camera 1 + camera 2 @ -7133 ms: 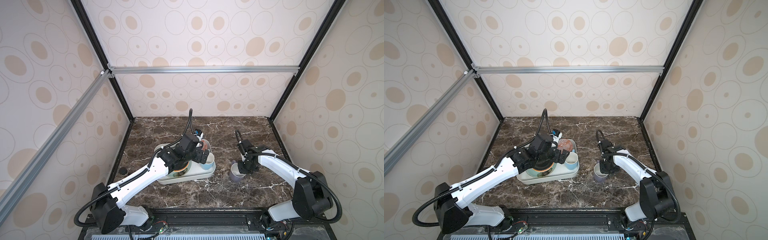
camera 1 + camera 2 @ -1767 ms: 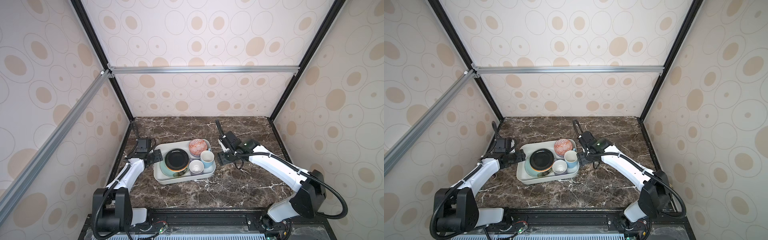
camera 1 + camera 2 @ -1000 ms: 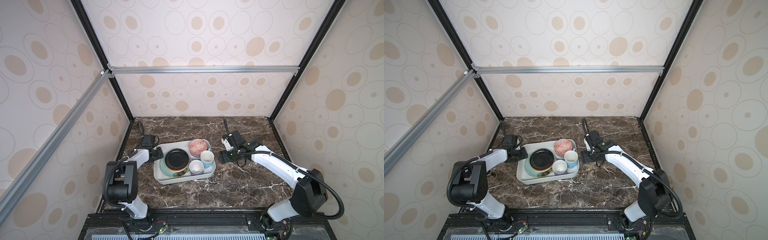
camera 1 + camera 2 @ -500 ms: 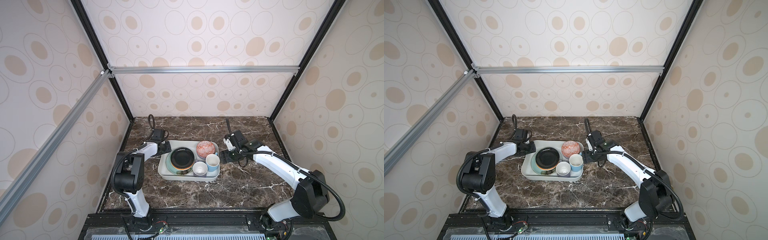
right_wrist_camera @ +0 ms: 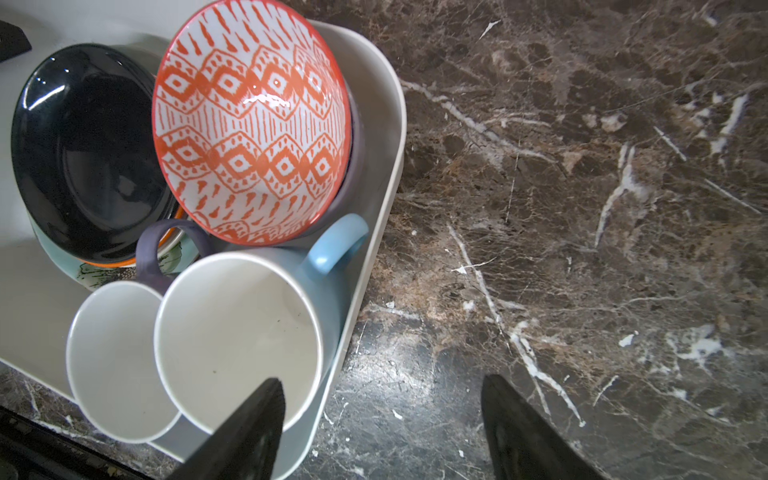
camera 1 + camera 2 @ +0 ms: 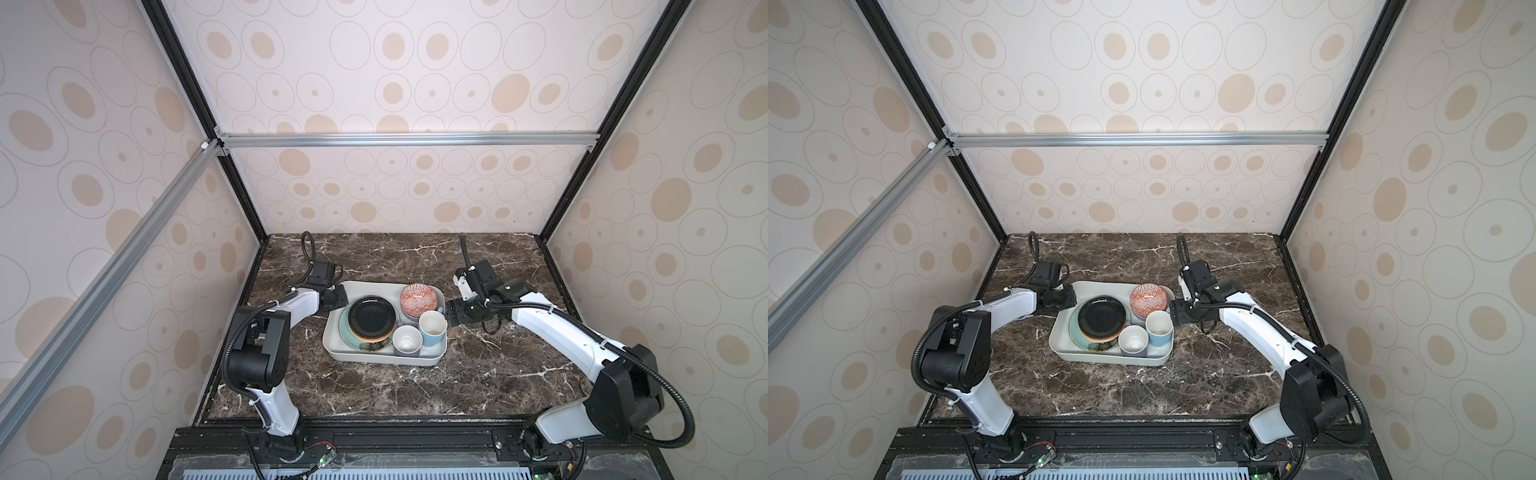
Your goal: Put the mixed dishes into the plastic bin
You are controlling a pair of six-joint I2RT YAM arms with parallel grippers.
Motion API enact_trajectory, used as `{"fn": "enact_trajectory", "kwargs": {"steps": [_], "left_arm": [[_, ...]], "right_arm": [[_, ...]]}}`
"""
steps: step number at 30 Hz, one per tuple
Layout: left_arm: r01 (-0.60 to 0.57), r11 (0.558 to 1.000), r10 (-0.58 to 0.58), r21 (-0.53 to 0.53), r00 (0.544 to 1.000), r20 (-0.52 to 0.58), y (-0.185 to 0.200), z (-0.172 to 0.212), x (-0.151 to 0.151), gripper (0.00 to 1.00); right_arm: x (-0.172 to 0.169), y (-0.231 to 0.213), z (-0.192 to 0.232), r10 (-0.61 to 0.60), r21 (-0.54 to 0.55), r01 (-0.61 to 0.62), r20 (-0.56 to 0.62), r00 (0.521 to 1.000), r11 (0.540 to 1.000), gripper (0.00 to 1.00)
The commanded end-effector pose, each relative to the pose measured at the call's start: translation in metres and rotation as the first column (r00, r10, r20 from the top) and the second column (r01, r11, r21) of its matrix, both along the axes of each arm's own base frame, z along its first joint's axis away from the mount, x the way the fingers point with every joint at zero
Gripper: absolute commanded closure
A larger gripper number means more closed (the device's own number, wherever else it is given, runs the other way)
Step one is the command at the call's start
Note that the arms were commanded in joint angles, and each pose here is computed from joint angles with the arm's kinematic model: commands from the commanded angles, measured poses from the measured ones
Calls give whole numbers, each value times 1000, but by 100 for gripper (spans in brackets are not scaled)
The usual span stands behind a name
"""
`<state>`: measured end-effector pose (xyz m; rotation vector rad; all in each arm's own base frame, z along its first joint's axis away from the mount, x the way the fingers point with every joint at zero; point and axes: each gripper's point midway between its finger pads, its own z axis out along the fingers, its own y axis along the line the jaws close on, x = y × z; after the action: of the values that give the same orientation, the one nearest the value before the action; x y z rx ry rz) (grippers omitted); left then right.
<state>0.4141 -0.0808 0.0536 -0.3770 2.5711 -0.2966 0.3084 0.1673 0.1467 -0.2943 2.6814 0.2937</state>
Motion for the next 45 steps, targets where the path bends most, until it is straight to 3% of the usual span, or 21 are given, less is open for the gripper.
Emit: {"fn": "enact_trajectory", "kwargs": {"steps": [1, 4, 6, 7, 8, 13, 18, 25, 31, 36, 38, 45], "left_arm": [[25, 999, -24, -43, 1000, 6, -15, 13, -9, 59], [27, 1000, -26, -9, 996, 84, -10, 39, -2, 42], [31, 999, -34, 22, 988, 149, -6, 63, 5, 17], [26, 999, -33, 40, 981, 190, -3, 79, 9, 4], [21, 998, -34, 58, 973, 228, 0, 92, 11, 1], [-52, 982, -36, 183, 895, 445, 25, 158, 13, 1], [-141, 942, -76, 306, 794, 603, 49, 181, 4, 1], [-222, 877, -135, 425, 735, 664, 77, 155, -3, 1], [-199, 905, -144, 376, 689, 711, 94, 127, -14, 1], [-225, 890, -142, 397, 690, 710, 109, 115, -20, 1], [-219, 886, -158, 410, 689, 708, 112, 109, -22, 1], [-132, 936, -151, 328, 690, 708, 112, 86, -14, 1]], "right_arm": [[-4, -10, 10, -5, -16, 6, 26, 1000, 1000, 21], [-4, -13, 25, -16, -12, 16, 59, 998, 1000, 20], [-2, -13, 37, -22, -5, 23, 89, 996, 1000, 17], [0, -15, 42, -30, -6, 30, 106, 994, 1000, 12], [2, -17, 46, -37, -10, 39, 124, 992, 999, 0], [17, -32, 58, -83, -66, 99, 208, 975, 993, 0], [35, -51, 56, -160, -48, 177, 251, 955, 983, 0], [61, -84, 53, -173, -109, 238, 417, 892, 965, 0], [72, -116, 51, -210, -85, 300, 537, 817, 950, 0], [84, -133, 33, -208, -78, 325, 624, 753, 943, 0], [89, -144, 20, -222, -81, 344, 623, 750, 935, 0], [105, -152, -16, -211, -106, 340, 605, 768, 934, 0]]}}
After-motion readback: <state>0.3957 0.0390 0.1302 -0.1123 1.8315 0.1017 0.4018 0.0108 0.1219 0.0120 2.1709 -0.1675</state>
